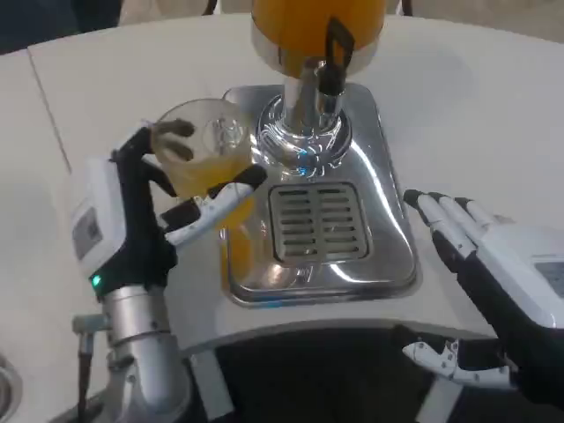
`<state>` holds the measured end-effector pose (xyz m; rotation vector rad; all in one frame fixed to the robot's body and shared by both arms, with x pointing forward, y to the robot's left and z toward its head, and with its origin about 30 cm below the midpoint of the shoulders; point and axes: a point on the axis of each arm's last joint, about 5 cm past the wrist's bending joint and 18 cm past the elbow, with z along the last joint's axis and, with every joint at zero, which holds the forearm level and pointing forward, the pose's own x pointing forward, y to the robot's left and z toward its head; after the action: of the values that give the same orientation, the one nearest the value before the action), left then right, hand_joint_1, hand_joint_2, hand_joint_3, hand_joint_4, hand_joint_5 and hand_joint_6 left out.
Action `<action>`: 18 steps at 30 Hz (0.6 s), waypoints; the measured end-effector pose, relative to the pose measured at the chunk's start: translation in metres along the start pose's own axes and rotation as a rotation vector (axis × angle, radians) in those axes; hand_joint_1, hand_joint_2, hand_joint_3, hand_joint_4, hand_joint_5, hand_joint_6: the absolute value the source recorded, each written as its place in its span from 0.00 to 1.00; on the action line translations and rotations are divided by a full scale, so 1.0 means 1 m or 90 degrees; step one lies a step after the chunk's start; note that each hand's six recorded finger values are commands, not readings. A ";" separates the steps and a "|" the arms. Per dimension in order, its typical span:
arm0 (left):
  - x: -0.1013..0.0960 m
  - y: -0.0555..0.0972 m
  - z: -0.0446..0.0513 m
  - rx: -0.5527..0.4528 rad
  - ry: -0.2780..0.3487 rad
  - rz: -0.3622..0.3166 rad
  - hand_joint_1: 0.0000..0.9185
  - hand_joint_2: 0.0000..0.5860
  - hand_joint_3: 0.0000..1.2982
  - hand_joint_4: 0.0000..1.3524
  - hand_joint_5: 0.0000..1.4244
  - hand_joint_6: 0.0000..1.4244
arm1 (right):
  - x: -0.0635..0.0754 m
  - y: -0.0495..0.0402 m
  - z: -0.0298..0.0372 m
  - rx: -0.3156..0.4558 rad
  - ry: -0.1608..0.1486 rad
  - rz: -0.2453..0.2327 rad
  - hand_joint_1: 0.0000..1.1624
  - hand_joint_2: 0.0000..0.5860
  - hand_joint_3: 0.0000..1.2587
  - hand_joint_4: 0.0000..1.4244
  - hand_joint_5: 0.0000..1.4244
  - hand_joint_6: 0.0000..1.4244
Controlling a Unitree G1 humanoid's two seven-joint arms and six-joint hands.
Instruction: Grasp the cup under the faucet to collect the drink, then remove the cup.
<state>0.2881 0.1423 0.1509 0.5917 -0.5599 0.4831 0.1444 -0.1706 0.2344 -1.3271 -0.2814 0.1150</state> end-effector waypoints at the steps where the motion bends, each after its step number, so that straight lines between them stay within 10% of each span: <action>1: -0.003 0.003 -0.0013 0.003 0.001 -0.003 0.67 0.00 0.91 0.78 1.00 1.00 | 0.000 0.0001 -0.0002 0.002 -0.003 0.000 0.54 0.57 0.00 0.00 0.00 0.03; 18: -0.025 0.035 0.0019 -0.028 -0.002 -0.011 0.67 0.00 0.90 0.77 1.00 1.00 | 0.005 0.0001 -0.0044 -0.065 -0.027 -0.019 0.53 0.59 0.00 0.00 0.00 0.02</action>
<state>0.2492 0.1600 0.1503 0.5553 -0.5663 0.4532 0.1507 -0.1733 0.2340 -1.4226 -0.3466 0.1058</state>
